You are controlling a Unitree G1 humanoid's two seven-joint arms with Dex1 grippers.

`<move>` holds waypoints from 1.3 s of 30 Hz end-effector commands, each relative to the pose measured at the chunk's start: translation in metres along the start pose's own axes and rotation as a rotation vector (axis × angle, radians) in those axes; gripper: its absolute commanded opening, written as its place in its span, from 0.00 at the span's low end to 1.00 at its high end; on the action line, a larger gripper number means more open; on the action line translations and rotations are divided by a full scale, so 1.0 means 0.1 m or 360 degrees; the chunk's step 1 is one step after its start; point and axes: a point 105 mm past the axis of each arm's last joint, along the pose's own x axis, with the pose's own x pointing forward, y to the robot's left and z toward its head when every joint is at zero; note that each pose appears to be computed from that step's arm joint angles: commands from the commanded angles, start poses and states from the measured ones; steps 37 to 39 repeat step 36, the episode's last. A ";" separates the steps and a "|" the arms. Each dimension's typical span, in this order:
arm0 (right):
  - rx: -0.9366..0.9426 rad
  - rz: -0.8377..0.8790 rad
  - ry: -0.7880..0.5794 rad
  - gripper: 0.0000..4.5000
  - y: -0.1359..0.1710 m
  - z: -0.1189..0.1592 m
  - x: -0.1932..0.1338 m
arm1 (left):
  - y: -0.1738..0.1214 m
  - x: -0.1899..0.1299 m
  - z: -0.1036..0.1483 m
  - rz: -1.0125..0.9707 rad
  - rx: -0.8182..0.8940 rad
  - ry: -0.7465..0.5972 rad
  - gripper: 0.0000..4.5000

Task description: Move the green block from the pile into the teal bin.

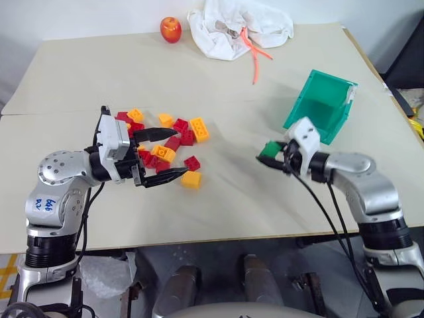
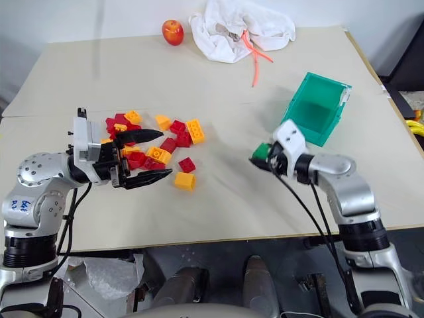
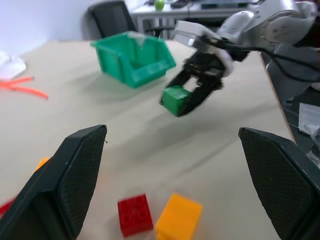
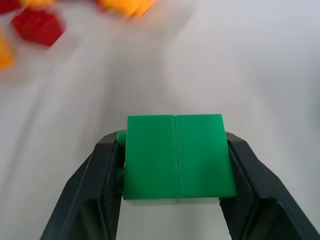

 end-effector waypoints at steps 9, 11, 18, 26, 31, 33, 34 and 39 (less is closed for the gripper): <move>-0.0157 -0.0680 -0.0127 0.63 -1.10 0.44 -0.03 | 0.21 0.11 0.12 0.0094 0.0118 -0.0064 1.00; -0.0168 -0.0694 -0.0125 0.77 -1.14 0.42 0.00 | 0.27 0.07 0.10 0.0168 0.0086 -0.0048 1.00; -0.0185 -0.0562 -0.0210 1.00 -1.07 0.50 0.03 | 0.37 -0.18 0.10 0.0364 0.0014 -0.0016 1.00; -0.0195 0.0422 -0.0179 1.00 -0.14 0.29 0.03 | 0.20 -0.70 0.03 0.0532 -0.0167 0.0072 1.00; -0.0294 0.0809 -0.0049 1.00 0.09 -0.06 -0.05 | 0.03 -1.19 -0.13 0.0733 -0.0202 0.0211 1.00; -0.0295 0.0849 -0.0049 1.00 0.08 -0.11 -0.06 | -0.06 -1.27 -0.16 0.0745 -0.0206 0.0222 1.00; -0.0292 0.0853 -0.0054 1.00 0.08 -0.12 -0.05 | -0.09 -1.29 -0.16 0.0755 -0.0210 0.0218 1.00; -0.0288 0.0836 -0.0069 1.00 0.05 -0.13 -0.03 | -0.11 -1.33 -0.18 0.0776 -0.0214 0.0225 1.00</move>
